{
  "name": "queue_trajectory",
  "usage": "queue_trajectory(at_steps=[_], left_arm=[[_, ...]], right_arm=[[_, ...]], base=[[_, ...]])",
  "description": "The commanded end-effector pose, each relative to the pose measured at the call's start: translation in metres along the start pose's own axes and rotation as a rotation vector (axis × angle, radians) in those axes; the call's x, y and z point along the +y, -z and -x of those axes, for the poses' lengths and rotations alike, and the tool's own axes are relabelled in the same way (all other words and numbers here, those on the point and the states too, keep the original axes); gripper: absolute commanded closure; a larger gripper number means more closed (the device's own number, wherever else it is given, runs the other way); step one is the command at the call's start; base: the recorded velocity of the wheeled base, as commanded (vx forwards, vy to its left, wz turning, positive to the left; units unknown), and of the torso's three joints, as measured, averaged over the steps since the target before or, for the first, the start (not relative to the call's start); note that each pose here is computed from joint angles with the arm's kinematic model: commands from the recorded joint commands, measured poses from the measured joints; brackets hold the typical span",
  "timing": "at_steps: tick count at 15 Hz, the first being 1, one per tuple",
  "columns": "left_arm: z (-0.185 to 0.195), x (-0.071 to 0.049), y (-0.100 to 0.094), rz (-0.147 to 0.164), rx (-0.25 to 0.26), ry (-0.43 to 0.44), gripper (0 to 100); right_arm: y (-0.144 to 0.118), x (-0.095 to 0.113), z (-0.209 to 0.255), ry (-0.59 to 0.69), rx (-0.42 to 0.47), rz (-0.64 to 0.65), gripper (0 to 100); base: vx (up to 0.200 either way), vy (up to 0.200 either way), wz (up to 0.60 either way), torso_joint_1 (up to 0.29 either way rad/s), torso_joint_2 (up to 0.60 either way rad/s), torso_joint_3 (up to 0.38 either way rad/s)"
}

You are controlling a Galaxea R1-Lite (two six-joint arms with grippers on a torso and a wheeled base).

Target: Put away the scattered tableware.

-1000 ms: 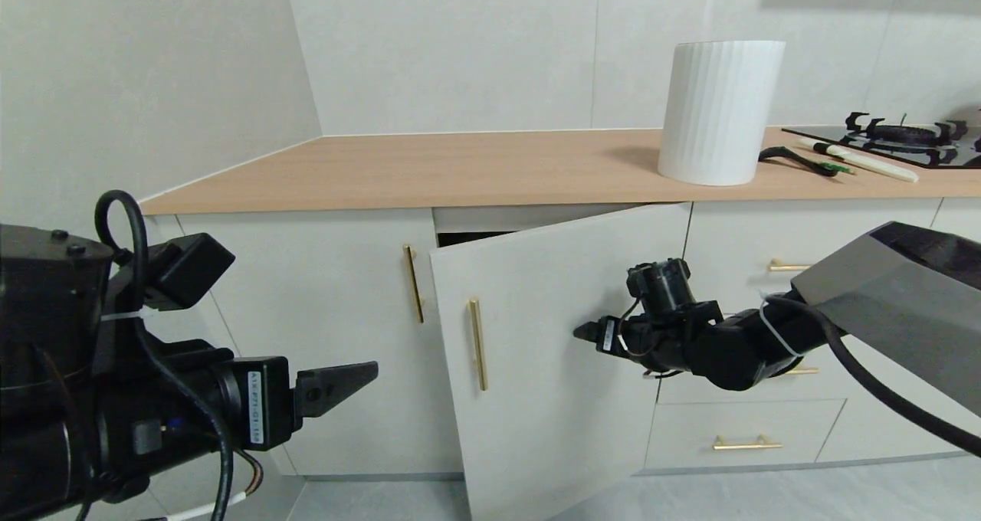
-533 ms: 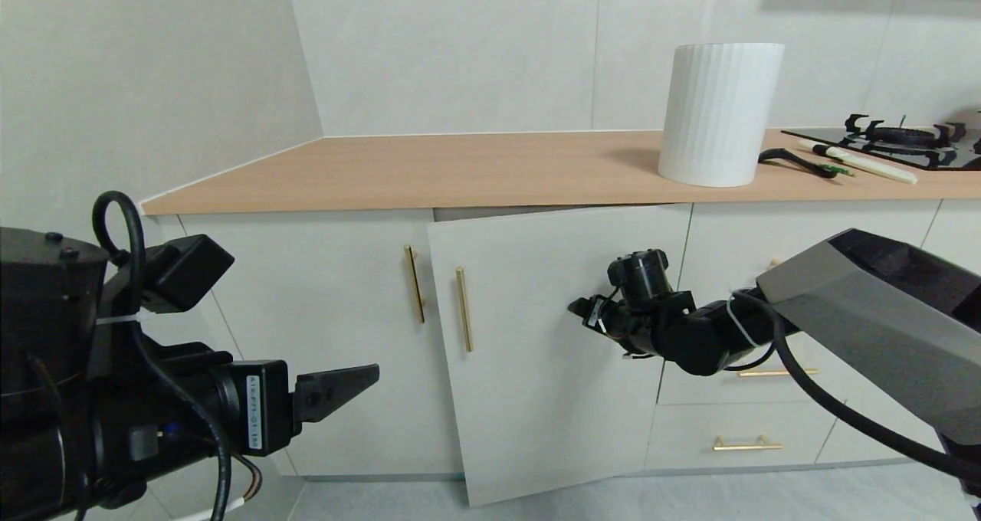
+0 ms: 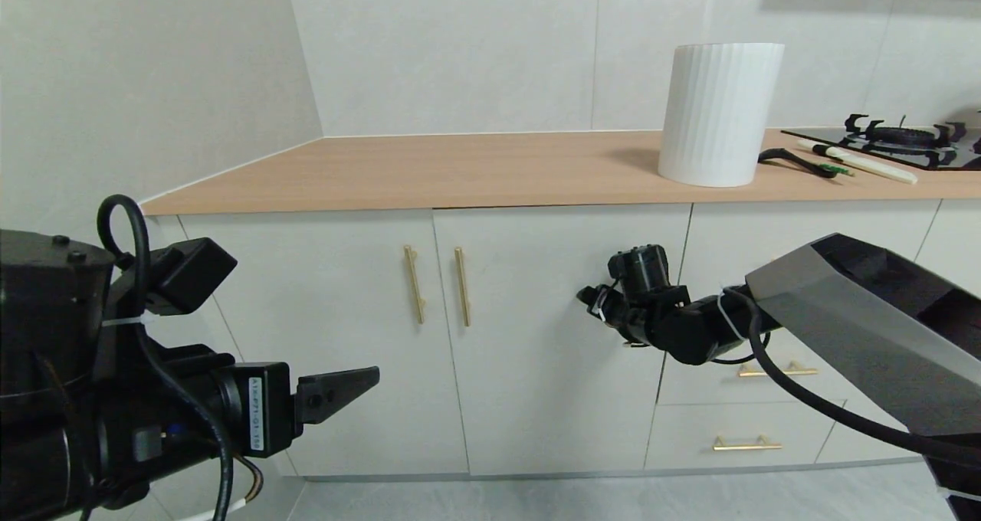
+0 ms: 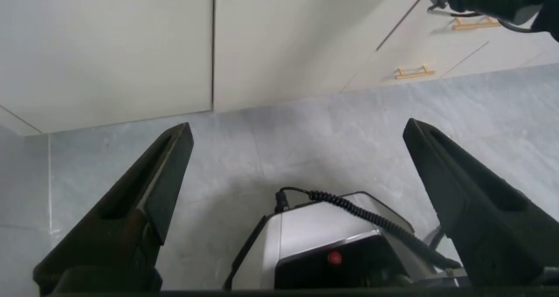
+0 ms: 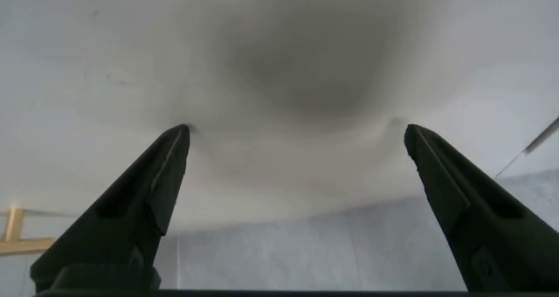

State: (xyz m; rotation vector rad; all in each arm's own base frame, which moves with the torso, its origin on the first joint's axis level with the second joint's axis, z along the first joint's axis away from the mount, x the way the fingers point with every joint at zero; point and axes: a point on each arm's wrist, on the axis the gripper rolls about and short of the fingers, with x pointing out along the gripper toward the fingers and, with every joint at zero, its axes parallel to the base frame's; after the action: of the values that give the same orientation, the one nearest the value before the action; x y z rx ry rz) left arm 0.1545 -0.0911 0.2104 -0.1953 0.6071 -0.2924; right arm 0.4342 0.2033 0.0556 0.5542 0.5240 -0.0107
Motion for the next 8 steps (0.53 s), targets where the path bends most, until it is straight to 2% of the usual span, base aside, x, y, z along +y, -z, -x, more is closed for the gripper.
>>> queue_trajectory(at_steps=[1, 6, 8], left_arm=[[-0.001, 0.0, 0.0, 0.0, 0.002, -0.001, 0], [-0.002, 0.0, 0.001, -0.001, 0.006, -0.004, 0], [0.0, 0.0, 0.0, 0.002, -0.005, -0.001, 0]], right_arm=[[0.001, -0.003, -0.006, 0.011, -0.004, -0.003, 0], [-0.003, -0.002, 0.002, 0.016, 0.001, 0.0, 0], [-0.007, 0.004, 0.043, -0.047, 0.06, 0.02, 0]], base=[[0.0, 0.0, 0.0, 0.0, 0.0, 0.0], [0.0, 0.0, 0.0, 0.0, 0.0, 0.0], [0.0, 0.0, 0.0, 0.0, 0.0, 0.0]])
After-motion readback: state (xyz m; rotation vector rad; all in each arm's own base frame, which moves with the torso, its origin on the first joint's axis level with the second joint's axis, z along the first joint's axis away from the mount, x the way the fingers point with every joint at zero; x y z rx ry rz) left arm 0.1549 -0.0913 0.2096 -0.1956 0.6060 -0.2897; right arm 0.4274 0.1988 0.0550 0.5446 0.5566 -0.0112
